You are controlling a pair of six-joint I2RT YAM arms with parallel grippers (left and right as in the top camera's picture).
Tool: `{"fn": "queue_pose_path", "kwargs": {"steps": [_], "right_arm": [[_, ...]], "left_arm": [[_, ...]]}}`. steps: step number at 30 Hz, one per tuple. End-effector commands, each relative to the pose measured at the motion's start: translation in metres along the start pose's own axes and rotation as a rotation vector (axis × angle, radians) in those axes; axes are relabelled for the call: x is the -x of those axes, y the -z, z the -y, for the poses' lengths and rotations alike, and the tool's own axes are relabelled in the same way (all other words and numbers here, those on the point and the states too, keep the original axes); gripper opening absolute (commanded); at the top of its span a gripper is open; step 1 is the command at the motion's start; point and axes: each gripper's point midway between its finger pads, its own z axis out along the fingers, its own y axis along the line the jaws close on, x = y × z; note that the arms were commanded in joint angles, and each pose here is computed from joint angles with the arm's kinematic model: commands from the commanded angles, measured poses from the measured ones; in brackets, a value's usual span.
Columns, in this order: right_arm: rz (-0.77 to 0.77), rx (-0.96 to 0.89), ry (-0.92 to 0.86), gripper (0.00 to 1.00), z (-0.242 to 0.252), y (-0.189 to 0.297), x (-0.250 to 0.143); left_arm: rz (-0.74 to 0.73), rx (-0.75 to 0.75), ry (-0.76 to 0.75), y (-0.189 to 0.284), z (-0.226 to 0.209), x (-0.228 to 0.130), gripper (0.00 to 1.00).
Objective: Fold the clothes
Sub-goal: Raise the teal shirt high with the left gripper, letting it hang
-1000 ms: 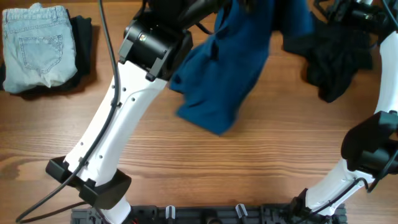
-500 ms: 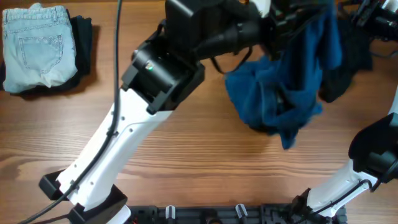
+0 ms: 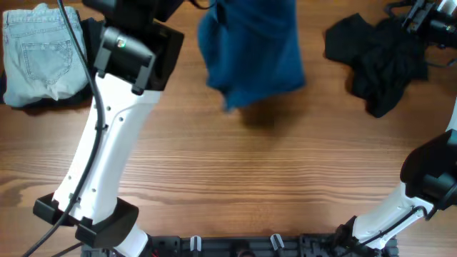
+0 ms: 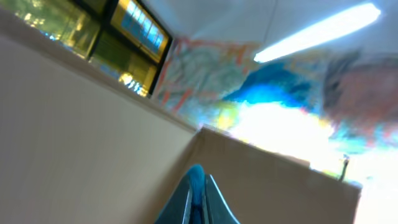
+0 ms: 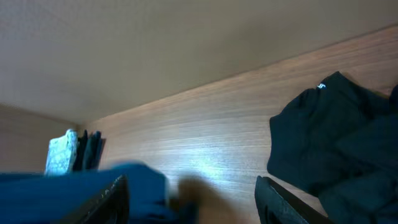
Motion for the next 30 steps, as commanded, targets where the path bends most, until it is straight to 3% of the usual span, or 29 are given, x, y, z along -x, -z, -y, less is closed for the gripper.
{"fn": "queue_pose_path", "kwargs": {"steps": [1,7,13,16,19,23,30], "right_arm": [[0.016,0.03,0.039,0.65,-0.016,0.007,0.006],[0.006,0.029,0.042,0.65,-0.015,0.007,0.003],[0.002,0.024,0.055,0.65,-0.014,0.007,0.002],[0.0,0.02,0.054,0.65,-0.014,0.007,0.001],[-0.005,0.02,0.056,0.65,-0.013,0.007,0.0],[-0.012,0.008,0.065,0.65,-0.011,0.007,-0.002],[-0.048,0.004,0.026,0.62,-0.011,0.006,-0.012]], "left_arm": [[0.152,-0.063,0.148,-0.006,0.034,0.025,0.04],[0.153,-0.162,0.208,-0.012,0.078,0.018,0.04],[0.136,-0.155,0.22,-0.014,0.079,0.012,0.04],[0.05,-0.102,0.25,-0.018,0.068,-0.009,0.04],[-0.193,0.054,0.276,-0.012,0.028,-0.068,0.04],[-0.498,0.396,0.279,0.044,-0.061,-0.132,0.04],[-0.825,0.805,0.235,0.175,-0.174,-0.158,0.04]]}}
